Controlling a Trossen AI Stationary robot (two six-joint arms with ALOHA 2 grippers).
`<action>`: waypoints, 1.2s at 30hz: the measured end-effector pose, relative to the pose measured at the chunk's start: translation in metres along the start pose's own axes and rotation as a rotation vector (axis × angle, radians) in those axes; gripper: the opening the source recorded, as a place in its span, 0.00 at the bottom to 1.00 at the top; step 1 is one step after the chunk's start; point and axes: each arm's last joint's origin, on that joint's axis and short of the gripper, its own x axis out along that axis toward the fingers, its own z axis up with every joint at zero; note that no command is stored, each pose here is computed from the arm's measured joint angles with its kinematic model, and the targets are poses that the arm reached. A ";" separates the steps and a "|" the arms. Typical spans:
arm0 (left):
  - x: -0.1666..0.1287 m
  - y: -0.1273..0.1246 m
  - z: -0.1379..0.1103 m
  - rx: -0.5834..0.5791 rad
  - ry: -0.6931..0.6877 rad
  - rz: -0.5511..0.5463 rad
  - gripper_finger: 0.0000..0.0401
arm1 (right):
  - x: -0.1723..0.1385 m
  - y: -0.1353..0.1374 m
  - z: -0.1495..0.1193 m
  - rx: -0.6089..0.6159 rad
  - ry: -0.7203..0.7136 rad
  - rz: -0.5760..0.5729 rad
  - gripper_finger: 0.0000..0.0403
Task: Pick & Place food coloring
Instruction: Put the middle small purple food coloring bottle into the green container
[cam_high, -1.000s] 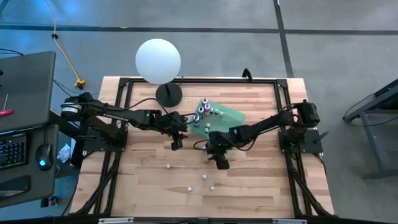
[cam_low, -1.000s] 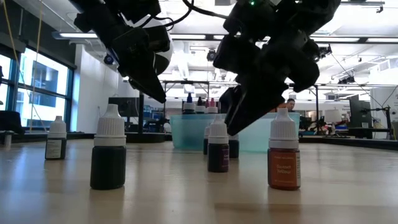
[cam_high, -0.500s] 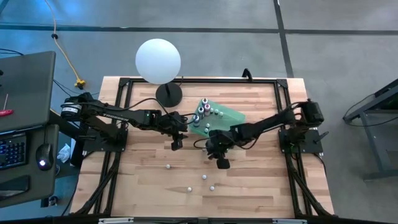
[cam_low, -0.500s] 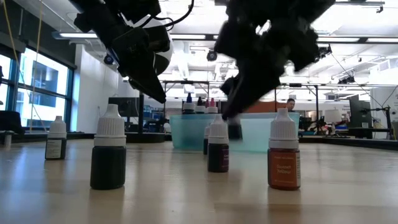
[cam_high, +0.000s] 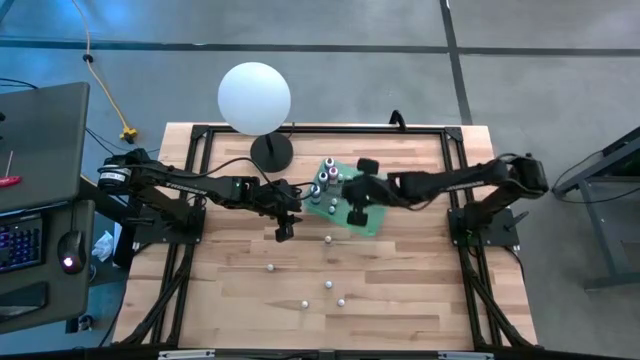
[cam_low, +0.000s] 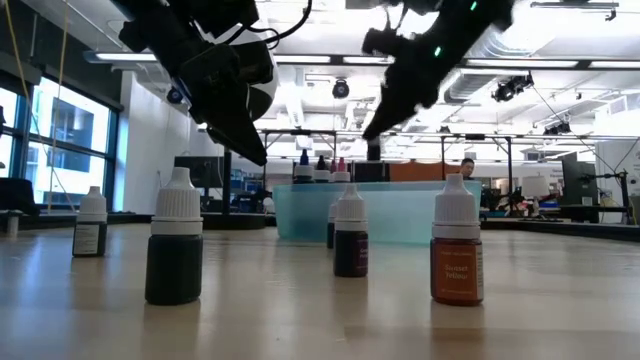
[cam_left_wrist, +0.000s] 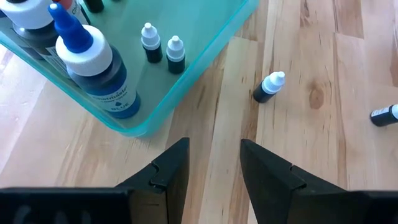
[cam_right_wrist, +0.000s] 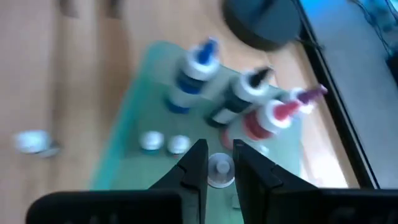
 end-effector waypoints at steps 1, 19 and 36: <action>0.000 0.000 0.000 0.000 0.000 0.000 0.35 | 0.006 -0.006 -0.003 0.017 0.007 -0.009 0.13; 0.000 0.000 0.000 0.000 0.000 0.000 0.35 | 0.089 -0.035 -0.042 0.122 0.033 0.136 0.14; 0.000 0.000 0.000 0.000 0.000 0.000 0.35 | 0.097 -0.032 -0.046 0.092 0.043 0.140 0.18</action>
